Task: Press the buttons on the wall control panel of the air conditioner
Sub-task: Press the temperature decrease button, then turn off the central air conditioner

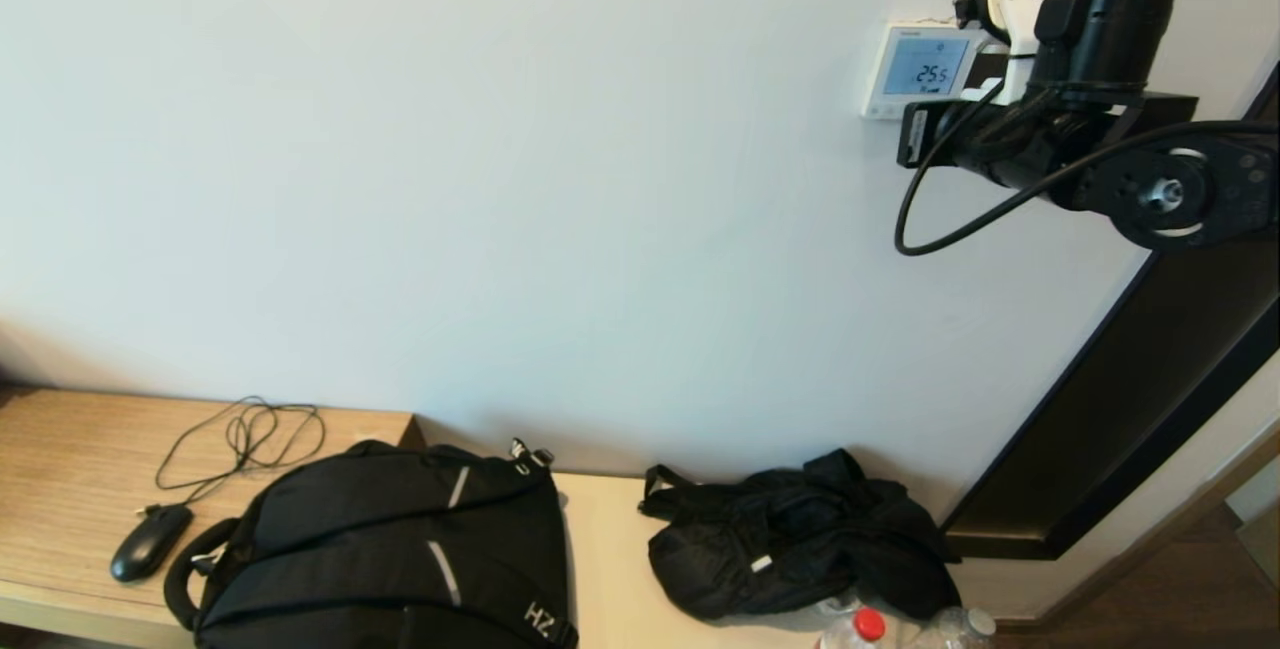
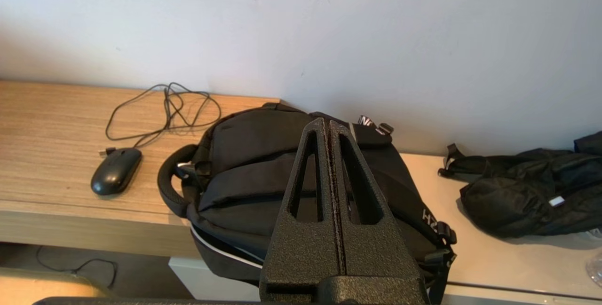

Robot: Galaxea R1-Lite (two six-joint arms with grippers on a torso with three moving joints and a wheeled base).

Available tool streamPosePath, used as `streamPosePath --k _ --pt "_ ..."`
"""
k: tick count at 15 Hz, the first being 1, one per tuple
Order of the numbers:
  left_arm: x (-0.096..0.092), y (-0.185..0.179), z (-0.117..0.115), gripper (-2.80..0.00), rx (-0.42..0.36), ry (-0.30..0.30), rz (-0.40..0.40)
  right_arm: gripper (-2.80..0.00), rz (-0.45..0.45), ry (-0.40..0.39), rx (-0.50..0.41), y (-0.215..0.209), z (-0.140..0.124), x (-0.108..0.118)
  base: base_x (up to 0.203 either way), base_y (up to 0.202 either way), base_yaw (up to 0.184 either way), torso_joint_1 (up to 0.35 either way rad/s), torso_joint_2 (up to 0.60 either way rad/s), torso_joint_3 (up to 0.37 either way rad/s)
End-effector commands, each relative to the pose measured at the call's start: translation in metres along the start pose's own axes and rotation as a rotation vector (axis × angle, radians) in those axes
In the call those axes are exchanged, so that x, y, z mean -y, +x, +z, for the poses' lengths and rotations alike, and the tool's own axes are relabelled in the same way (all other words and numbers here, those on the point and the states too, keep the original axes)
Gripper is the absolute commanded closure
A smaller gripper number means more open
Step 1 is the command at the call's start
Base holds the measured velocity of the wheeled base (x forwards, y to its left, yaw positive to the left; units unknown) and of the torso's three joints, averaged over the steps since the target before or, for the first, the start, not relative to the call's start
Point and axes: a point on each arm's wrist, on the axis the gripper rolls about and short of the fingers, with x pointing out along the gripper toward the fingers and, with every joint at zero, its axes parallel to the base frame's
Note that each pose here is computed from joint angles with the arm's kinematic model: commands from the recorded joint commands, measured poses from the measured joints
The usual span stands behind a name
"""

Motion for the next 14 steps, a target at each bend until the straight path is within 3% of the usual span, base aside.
streamPosePath --k 1,12,14 --pt "0.0 0.0 0.0 0.0 0.001 0.0 0.001 0.0 -0.004 0.008 0.034 -0.032 0.018 0.01 0.0 0.0 0.0 0.0 0.0 0.0" --pt "0.0 0.0 0.0 0.0 0.0 -0.001 0.001 0.0 0.012 -0.004 0.019 -0.174 0.01 0.048 0.0 0.0 0.0 0.0 0.0 0.0" --pt "0.0 0.0 0.0 0.0 0.0 0.0 0.001 0.0 0.038 -0.011 -0.03 -0.204 0.005 0.056 0.0 0.0 0.0 0.0 0.0 0.0"
